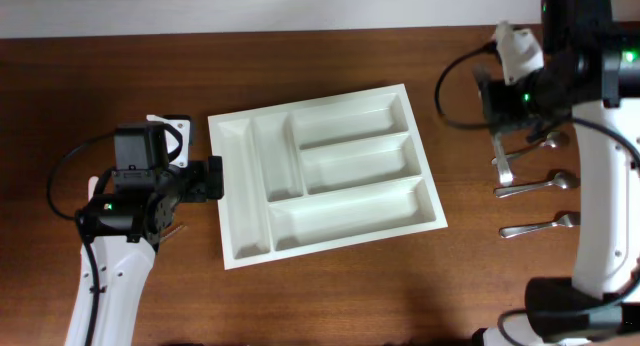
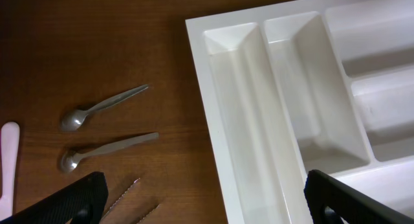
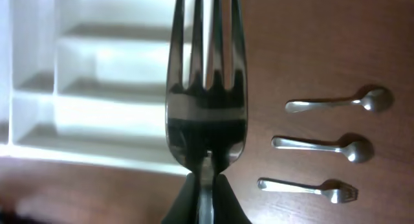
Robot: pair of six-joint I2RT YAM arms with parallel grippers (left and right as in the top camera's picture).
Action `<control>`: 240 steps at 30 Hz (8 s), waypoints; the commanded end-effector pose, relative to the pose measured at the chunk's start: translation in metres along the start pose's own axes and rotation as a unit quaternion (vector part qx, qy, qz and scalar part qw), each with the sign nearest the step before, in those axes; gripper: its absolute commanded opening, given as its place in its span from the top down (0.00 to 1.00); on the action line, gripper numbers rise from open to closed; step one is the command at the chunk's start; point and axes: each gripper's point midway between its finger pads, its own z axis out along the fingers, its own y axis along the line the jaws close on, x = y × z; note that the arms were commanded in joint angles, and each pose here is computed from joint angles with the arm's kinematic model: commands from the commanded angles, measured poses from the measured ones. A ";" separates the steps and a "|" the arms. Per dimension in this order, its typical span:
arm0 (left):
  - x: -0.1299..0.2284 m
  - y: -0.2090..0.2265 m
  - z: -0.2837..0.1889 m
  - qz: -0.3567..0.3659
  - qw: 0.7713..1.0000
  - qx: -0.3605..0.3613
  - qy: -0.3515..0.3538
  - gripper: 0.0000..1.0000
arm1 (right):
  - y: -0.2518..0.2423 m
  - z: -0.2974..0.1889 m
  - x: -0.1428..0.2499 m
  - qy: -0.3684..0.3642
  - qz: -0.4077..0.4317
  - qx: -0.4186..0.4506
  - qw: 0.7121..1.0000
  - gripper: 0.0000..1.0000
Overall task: Pack container
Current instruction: 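Carry the fork with the right gripper into the tray's middle compartment, then open the right gripper and move it back to the right-side spoons, then grasp the top silver spoon on the right with the right gripper, then carry the spoon with the right gripper into the tray's top compartment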
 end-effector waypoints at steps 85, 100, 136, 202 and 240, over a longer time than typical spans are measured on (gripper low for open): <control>-0.008 -0.003 -0.005 0.012 1.000 0.006 -0.010 0.01 | -0.254 0.132 0.071 0.030 0.639 0.045 0.767 0.34; -0.008 -0.003 -0.005 0.012 1.000 0.007 -0.009 0.01 | -0.254 0.203 0.061 0.000 0.624 0.148 0.767 0.33; -0.004 -0.003 -0.005 0.011 1.000 0.007 -0.001 0.01 | -0.269 0.268 0.092 0.042 0.654 0.172 0.736 0.44; -0.004 -0.005 -0.005 0.012 1.000 0.012 -0.001 0.01 | 0.120 0.180 -0.080 0.020 -0.545 -0.126 0.829 0.96; -0.003 -0.005 -0.005 0.012 1.000 0.013 0.000 0.01 | 0.138 0.266 -0.061 0.010 -0.608 -0.190 0.771 0.86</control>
